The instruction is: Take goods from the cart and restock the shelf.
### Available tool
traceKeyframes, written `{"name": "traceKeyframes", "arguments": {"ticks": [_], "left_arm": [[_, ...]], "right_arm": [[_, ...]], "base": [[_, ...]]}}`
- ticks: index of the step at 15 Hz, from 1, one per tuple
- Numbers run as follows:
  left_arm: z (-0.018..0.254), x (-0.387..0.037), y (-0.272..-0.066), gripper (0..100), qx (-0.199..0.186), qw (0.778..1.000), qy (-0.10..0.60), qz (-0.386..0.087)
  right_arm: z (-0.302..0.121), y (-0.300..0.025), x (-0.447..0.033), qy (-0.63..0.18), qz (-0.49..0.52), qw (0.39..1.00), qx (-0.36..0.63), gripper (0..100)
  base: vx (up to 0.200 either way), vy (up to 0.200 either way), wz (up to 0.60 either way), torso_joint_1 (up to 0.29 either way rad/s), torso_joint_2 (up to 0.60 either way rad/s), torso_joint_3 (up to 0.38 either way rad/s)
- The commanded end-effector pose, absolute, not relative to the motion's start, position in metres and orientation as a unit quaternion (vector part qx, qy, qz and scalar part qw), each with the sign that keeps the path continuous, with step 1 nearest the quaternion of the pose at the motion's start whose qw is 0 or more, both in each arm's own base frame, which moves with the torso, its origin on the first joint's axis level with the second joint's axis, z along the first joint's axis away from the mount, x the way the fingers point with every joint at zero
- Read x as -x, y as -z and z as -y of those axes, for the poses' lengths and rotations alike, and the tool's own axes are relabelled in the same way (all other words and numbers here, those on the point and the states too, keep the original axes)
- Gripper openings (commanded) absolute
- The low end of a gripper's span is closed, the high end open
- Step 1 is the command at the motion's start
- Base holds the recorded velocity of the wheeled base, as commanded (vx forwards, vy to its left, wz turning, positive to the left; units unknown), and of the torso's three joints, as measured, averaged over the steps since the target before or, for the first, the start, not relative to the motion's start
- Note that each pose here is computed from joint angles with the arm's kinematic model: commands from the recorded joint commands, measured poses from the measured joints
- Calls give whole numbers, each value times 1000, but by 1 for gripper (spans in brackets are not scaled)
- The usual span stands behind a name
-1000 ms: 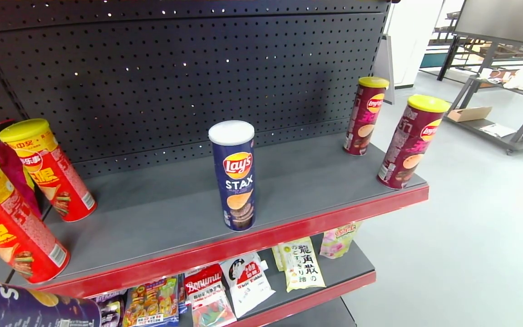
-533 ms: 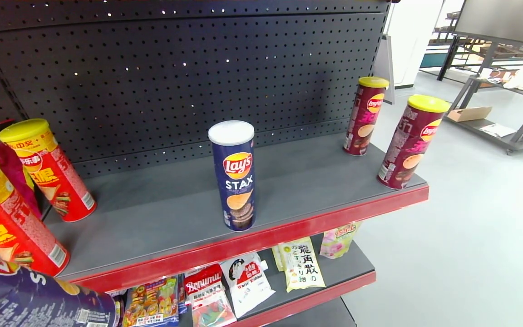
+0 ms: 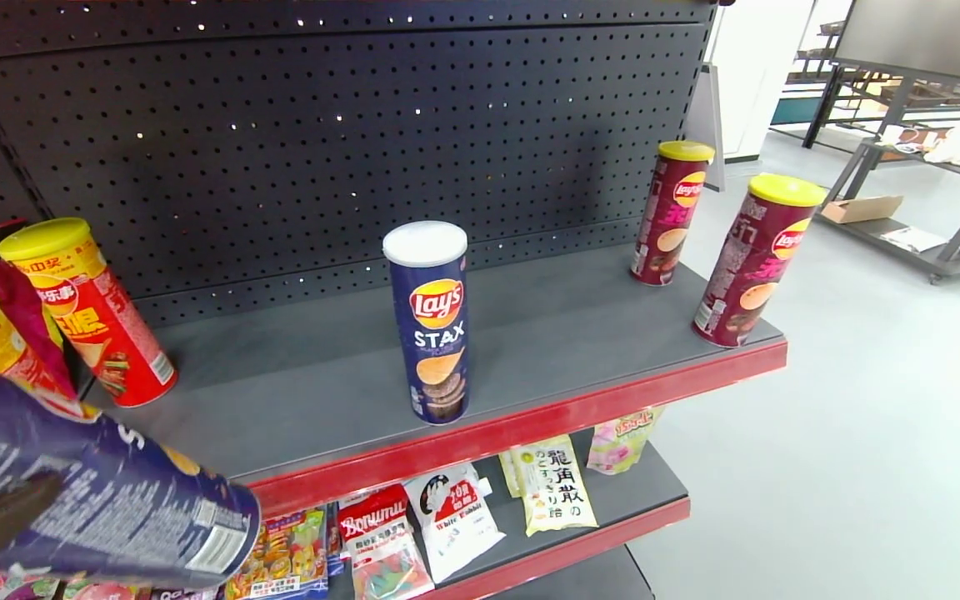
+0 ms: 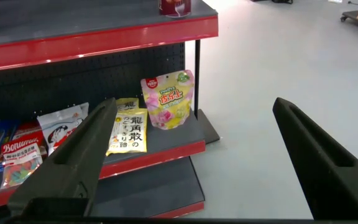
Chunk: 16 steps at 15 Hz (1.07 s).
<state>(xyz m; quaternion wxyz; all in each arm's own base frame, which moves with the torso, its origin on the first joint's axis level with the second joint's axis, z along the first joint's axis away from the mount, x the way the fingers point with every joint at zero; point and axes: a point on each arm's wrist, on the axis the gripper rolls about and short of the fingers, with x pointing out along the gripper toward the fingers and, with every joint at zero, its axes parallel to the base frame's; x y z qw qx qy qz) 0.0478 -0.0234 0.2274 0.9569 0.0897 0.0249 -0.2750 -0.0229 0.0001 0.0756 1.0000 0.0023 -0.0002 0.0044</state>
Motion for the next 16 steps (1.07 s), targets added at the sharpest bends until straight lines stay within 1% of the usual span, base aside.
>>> {"name": "traceKeyframes", "arguments": {"ticks": [1,2,3,5,9,11,14,16], "left_arm": [[49,-114,-232,0,-94,963,250,-48],[58,-136,-234,0,-94,965,239,-45],[63,-148,-234,0,-95,966,237,-45],[76,-184,-236,0,-96,967,229,-56],[96,-235,-246,0,-97,970,216,-57],[102,-258,-250,0,-97,973,202,-54],[111,-284,-245,0,-101,973,200,-62],[109,-295,-244,0,-100,974,193,-67]], "right_arm": [[0,-76,23,-5,0,1000,-2,100],[0,-76,23,-5,0,1000,-2,100],[0,-76,23,-5,0,1000,-2,100],[0,-76,23,-5,0,1000,-2,100],[0,-76,23,-5,0,1000,-2,100],[0,-76,23,-5,0,1000,-2,100],[0,-75,23,-5,-1,1000,-2,100],[0,-76,23,-5,0,1000,-2,100]], "base": [[0,0,0,0,0,0],[0,0,0,0,0,0],[0,0,0,0,0,0],[0,0,0,0,0,0],[0,0,0,0,0,0],[0,0,0,0,0,0],[0,0,0,0,0,0],[0,0,0,0,0,0]]}}
